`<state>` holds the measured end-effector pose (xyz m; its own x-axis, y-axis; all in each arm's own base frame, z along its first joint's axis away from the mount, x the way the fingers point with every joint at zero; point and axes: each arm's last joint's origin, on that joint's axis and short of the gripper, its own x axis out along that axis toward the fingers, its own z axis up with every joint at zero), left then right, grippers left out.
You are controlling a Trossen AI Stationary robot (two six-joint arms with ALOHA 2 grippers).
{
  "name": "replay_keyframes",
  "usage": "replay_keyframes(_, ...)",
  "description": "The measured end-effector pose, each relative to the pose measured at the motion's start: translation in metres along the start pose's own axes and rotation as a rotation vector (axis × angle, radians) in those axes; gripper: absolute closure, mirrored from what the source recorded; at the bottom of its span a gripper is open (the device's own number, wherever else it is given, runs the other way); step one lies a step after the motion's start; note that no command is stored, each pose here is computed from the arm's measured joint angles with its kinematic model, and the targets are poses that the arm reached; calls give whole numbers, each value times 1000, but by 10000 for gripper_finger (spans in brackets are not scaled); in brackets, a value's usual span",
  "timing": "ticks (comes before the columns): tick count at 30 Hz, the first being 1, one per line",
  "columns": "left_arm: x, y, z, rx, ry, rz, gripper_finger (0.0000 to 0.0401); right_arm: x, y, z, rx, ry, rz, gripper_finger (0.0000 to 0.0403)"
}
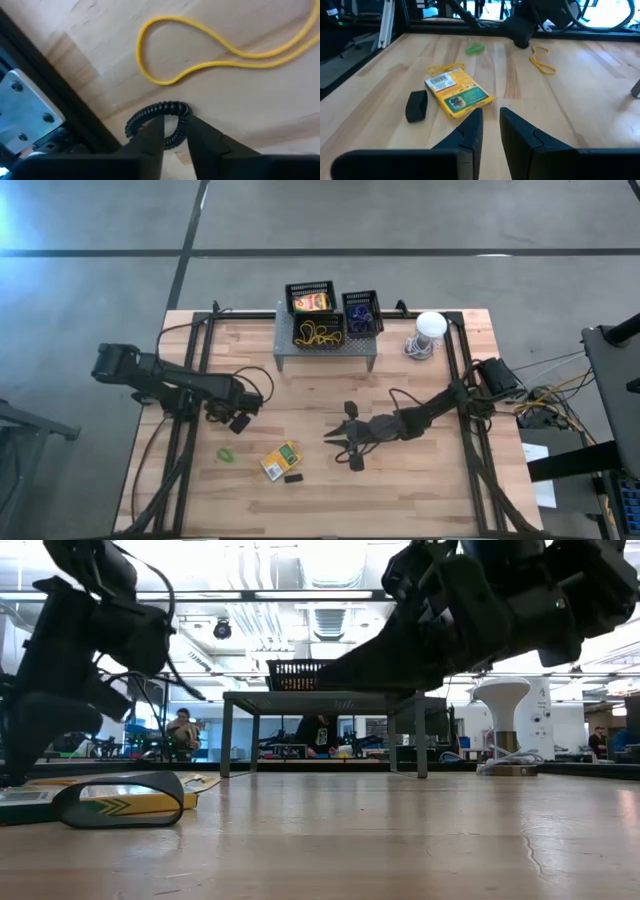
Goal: Pick & Place Office Desk Supplies
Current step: Put the black spring keychain into the right black bin
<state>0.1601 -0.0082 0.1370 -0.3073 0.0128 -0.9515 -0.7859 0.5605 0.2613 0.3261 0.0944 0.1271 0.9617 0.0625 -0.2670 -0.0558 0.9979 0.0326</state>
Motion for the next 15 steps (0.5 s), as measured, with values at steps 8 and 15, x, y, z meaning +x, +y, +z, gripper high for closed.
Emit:
replay_keyframes(8, 5, 0, -1, 3, 5, -18, 247, 0, 0, 0, 11, 1, 0, 342)
replay_keyframes(15, 15, 0, -2, -1, 12, -71, 283, 0, 0, 0, 14, 2, 0, 342)
